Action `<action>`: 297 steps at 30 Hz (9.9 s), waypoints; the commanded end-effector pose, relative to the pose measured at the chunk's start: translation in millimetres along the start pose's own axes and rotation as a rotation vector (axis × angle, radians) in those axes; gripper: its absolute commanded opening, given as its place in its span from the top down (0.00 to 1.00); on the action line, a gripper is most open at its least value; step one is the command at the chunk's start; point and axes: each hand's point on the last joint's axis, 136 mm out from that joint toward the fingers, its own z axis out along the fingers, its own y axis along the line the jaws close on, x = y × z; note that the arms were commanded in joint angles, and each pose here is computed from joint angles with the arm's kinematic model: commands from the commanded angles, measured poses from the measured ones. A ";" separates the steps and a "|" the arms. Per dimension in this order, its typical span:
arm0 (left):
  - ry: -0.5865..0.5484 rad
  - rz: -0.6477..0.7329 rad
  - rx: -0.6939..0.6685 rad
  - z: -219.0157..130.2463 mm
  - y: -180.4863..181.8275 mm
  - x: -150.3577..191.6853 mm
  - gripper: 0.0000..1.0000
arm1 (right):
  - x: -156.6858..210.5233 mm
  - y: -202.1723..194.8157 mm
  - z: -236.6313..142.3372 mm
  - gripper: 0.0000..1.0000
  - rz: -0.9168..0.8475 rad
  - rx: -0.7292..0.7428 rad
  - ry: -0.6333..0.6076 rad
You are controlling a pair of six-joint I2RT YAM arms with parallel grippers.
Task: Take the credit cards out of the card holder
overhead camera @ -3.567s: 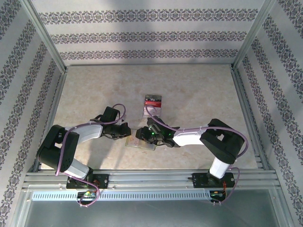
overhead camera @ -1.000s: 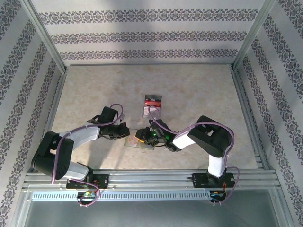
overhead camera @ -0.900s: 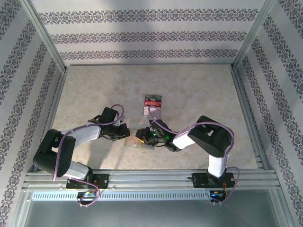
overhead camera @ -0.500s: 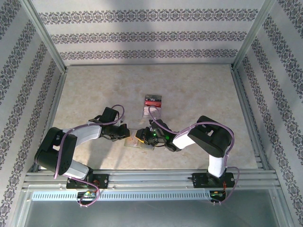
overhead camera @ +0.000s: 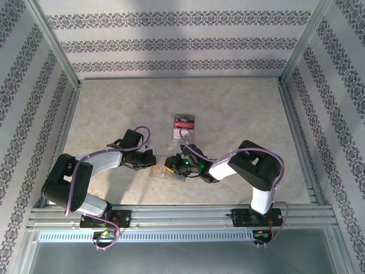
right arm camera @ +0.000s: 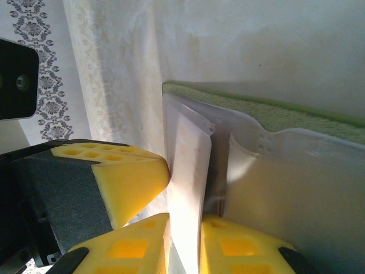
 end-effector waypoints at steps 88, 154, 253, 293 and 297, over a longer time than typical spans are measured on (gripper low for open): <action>0.033 -0.072 -0.108 7.6 43.7 24.0 1.00 | -5.3 38.0 5.7 0.78 -0.085 -0.117 -0.024; -0.425 0.729 0.503 -170.4 -168.2 -25.5 0.34 | -18.6 111.3 -186.7 1.00 -1.061 0.011 0.109; -0.787 0.375 -0.284 -168.5 -0.8 -23.5 0.18 | -166.4 36.6 -57.0 1.00 -1.715 0.905 0.711; -0.541 0.213 -0.153 -126.8 -14.5 -9.5 0.21 | -167.8 109.6 -134.1 0.57 -1.377 0.818 0.243; -0.399 0.157 -0.051 -99.2 -25.8 3.3 0.33 | -160.0 111.4 -168.6 0.44 -1.198 0.745 0.054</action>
